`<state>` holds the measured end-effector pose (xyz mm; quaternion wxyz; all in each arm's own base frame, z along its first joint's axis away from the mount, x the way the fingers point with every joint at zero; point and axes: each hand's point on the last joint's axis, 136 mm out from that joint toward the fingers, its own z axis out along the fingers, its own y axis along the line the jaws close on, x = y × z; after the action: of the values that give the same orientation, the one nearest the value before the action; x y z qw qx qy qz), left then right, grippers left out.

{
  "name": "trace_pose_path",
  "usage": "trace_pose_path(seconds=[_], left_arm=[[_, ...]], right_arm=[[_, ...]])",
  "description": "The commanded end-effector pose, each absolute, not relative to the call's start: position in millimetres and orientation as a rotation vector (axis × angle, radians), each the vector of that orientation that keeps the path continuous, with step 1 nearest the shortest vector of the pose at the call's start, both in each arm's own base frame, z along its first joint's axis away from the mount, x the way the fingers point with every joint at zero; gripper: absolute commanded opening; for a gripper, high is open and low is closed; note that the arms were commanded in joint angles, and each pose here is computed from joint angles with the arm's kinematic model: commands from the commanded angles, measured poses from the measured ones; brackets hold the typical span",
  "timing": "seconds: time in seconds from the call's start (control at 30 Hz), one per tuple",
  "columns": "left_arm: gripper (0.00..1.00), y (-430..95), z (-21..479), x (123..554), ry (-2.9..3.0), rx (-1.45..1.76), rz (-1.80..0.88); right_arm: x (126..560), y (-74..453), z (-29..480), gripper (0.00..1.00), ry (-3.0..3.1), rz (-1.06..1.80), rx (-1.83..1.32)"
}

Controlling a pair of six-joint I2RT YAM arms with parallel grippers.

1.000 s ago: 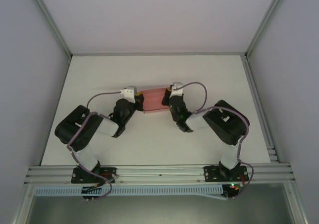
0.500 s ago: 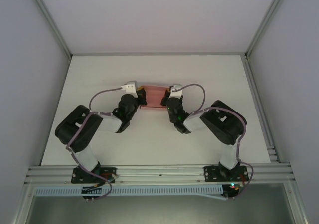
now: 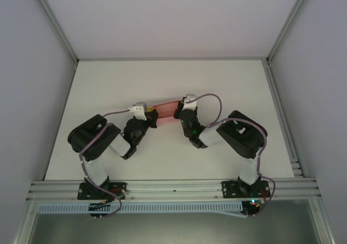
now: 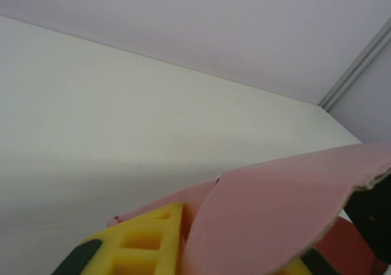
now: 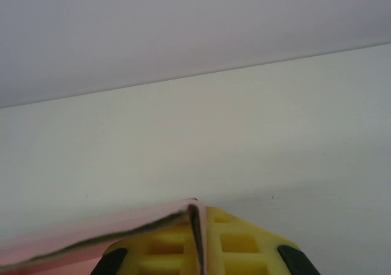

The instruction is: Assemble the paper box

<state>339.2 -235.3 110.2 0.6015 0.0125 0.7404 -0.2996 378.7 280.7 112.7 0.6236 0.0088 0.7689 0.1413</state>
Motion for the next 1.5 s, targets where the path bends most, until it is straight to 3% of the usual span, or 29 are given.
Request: trace_pose_path(seconds=[0.0, 0.07, 0.13, 0.2, 0.3, 0.67, 0.93, 1.1, 1.17, 1.2, 1.37, 1.47], left_arm=[[0.23, -272.2, 126.6, 309.3, 1.688, 0.206, -0.848], [0.44, -271.2, 131.4, 308.8, 1.691, 0.219, -0.826], [0.49, -268.7, 137.7, 304.9, 1.680, 0.229, -0.822], [0.64, -262.3, 140.7, 303.6, 1.679, 0.216, -0.793], [0.99, -253.5, 140.6, 302.9, 1.702, 0.199, -0.746], [1.00, -208.4, 146.9, 306.8, 1.846, 0.104, -0.447], [1.00, -188.2, 169.7, 298.2, 1.866, -0.014, -0.447], [1.00, -187.8, 198.6, 291.2, 1.906, -0.027, -0.484], [1.00, -183.5, 210.5, 289.7, 1.929, -0.050, -0.474], [1.00, -180.3, 215.2, 290.0, 1.947, -0.057, -0.449], [1.00, -165.2, 215.0, 298.2, 2.061, -0.137, -0.363], [1.00, -164.0, 206.7, 305.9, 2.116, -0.152, -0.357]], right_arm=[[352.0, 305.5, 97.6, 0.07, 1.826, 0.395, -0.120], [351.6, 303.6, 98.1, 0.07, 1.827, 0.381, -0.121], [350.7, 303.1, 97.6, 0.07, 1.830, 0.371, -0.125], [349.8, 302.4, 97.7, 0.08, 1.829, 0.367, -0.125], [348.1, 299.7, 99.1, 0.09, 1.826, 0.362, -0.119], [344.1, 298.2, 99.3, 0.16, 1.829, 0.339, -0.133], [330.8, 301.2, 104.3, 0.46, 1.859, 0.343, -0.193], [305.9, 297.6, 100.8, 0.80, 1.956, 0.313, -0.302], [293.1, 294.7, 96.2, 0.88, 2.012, 0.310, -0.358], [286.1, 289.9, 94.1, 0.99, 2.046, 0.313, -0.350], [261.5, 284.2, 125.4, 1.00, 2.049, 0.391, -0.394], [267.6, 263.8, 152.7, 1.00, 2.056, 0.334, -0.252]])
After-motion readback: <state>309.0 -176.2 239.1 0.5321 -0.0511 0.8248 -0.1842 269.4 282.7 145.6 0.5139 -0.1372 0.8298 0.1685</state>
